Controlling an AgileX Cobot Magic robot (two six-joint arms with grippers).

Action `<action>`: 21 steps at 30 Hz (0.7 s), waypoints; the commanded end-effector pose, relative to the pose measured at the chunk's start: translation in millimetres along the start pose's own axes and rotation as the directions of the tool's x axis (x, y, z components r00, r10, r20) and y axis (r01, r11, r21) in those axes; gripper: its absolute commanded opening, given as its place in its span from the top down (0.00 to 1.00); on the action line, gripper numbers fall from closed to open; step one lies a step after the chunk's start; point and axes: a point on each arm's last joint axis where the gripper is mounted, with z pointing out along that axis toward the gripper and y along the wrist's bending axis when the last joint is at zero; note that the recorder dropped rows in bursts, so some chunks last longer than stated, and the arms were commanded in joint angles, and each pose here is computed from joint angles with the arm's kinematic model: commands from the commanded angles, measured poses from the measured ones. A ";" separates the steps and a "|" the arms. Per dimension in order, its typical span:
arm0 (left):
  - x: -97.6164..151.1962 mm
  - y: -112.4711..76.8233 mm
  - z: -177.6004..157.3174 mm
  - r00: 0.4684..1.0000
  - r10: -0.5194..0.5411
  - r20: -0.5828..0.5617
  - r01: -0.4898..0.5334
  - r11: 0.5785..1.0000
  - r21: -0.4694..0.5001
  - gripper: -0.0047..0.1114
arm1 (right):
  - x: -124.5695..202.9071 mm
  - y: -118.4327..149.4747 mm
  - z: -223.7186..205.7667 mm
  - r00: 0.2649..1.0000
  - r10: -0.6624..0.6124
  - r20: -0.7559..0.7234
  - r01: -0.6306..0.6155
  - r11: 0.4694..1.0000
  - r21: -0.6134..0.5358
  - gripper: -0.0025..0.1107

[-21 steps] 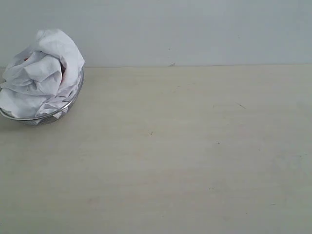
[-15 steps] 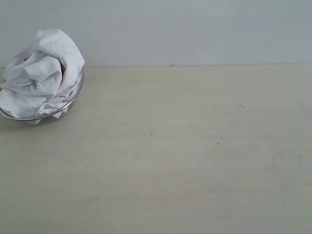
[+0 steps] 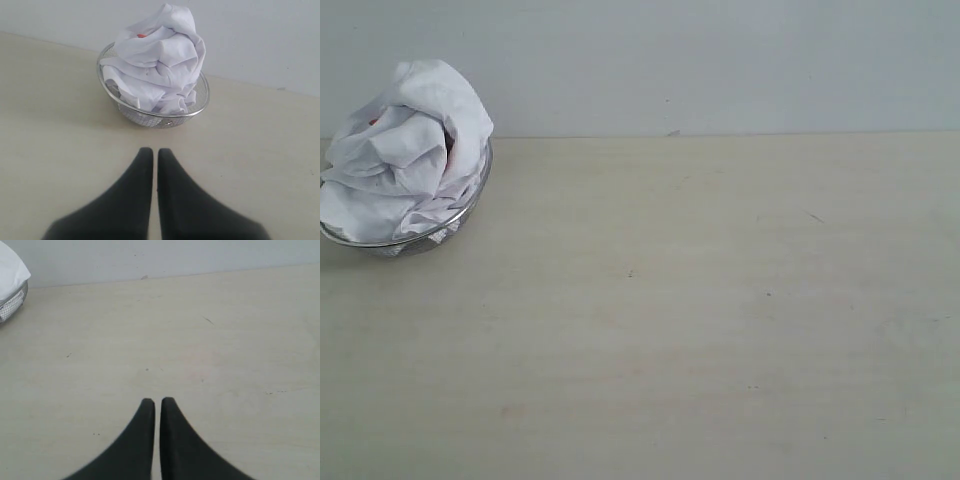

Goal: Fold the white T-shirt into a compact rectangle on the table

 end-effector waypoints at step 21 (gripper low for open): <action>0.1 -4.8 -1.2 0.999 -0.012 -0.031 0.014 0.998 0.067 0.92 | -1.0 0.1 -0.7 1.000 -0.007 0.013 0.007 1.000 -0.001 0.98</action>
